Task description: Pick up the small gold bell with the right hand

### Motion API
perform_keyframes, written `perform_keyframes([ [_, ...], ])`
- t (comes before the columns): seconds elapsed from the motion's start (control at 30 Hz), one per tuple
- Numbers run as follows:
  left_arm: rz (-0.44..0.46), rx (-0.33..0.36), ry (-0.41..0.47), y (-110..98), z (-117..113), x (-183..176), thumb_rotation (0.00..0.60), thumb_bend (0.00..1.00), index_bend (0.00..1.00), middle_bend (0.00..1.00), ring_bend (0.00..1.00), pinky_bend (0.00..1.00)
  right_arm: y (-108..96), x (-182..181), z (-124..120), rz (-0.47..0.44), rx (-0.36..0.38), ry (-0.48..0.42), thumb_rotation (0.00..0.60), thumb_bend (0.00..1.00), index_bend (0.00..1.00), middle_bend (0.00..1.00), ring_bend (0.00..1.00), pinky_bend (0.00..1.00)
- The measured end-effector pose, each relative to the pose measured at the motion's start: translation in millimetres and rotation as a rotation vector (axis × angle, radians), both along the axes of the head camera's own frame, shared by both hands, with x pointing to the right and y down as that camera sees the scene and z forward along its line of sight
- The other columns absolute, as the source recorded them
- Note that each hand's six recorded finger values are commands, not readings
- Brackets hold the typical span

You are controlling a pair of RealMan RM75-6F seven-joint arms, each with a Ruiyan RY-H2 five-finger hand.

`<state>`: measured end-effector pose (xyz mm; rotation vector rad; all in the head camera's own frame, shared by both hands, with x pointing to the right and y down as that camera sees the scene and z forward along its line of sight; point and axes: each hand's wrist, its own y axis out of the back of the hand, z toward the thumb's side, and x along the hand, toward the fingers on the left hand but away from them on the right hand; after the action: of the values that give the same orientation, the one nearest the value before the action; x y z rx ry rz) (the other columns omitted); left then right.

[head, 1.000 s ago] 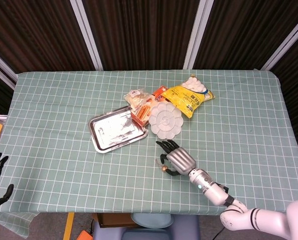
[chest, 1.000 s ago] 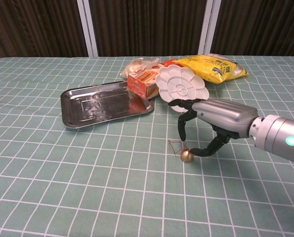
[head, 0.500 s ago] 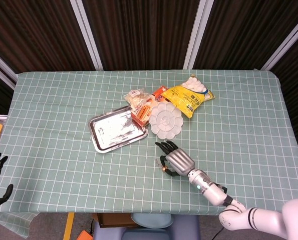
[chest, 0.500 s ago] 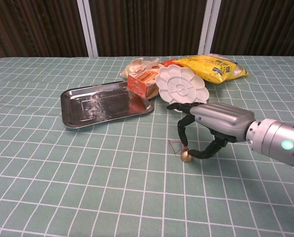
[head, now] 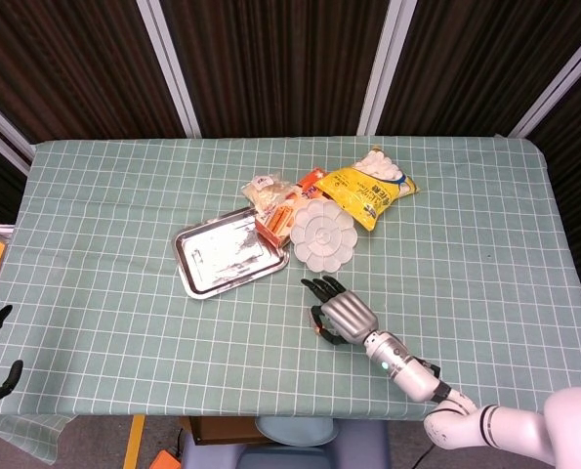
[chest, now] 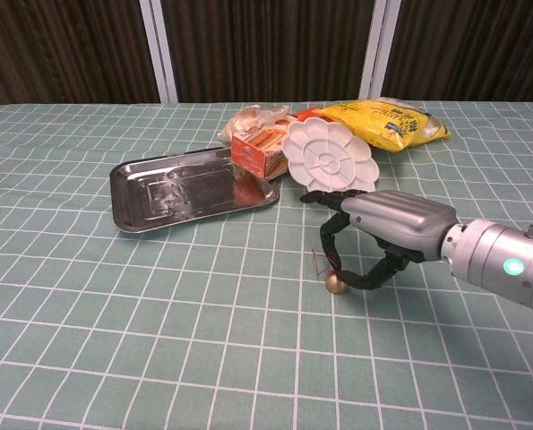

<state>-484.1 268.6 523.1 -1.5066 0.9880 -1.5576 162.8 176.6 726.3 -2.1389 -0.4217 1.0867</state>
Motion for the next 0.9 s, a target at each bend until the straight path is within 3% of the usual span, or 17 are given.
perform_keyframes([
  [0.33, -0.002, 0.001, 0.001, 0, -1, 0, 0.600, 0.39, 0.00, 0.00, 0.00, 0.07, -4, -1, -6, 0.022, 0.008, -0.027, 0.600, 0.62, 0.78, 0.12, 0.00, 0.00],
  [0.57, -0.005, 0.002, -0.004, -1, -1, -1, 0.600, 0.39, 0.00, 0.00, 0.00, 0.07, -20, -18, -32, 0.095, 0.013, -0.146, 0.600, 0.62, 0.78, 0.13, 0.00, 0.00],
  [0.8, -0.004, 0.001, 0.003, 0, -1, -2, 0.600, 0.39, 0.00, 0.00, 0.00, 0.07, -23, 21, -42, 0.097, 0.063, -0.058, 0.600, 0.62, 0.78, 0.13, 0.00, 0.00],
  [0.9, -0.003, 0.000, 0.001, 0, -1, -2, 0.600, 0.39, 0.00, 0.00, 0.00, 0.07, -21, 23, -51, 0.106, 0.052, -0.071, 0.600, 0.62, 0.78, 0.13, 0.00, 0.00],
])
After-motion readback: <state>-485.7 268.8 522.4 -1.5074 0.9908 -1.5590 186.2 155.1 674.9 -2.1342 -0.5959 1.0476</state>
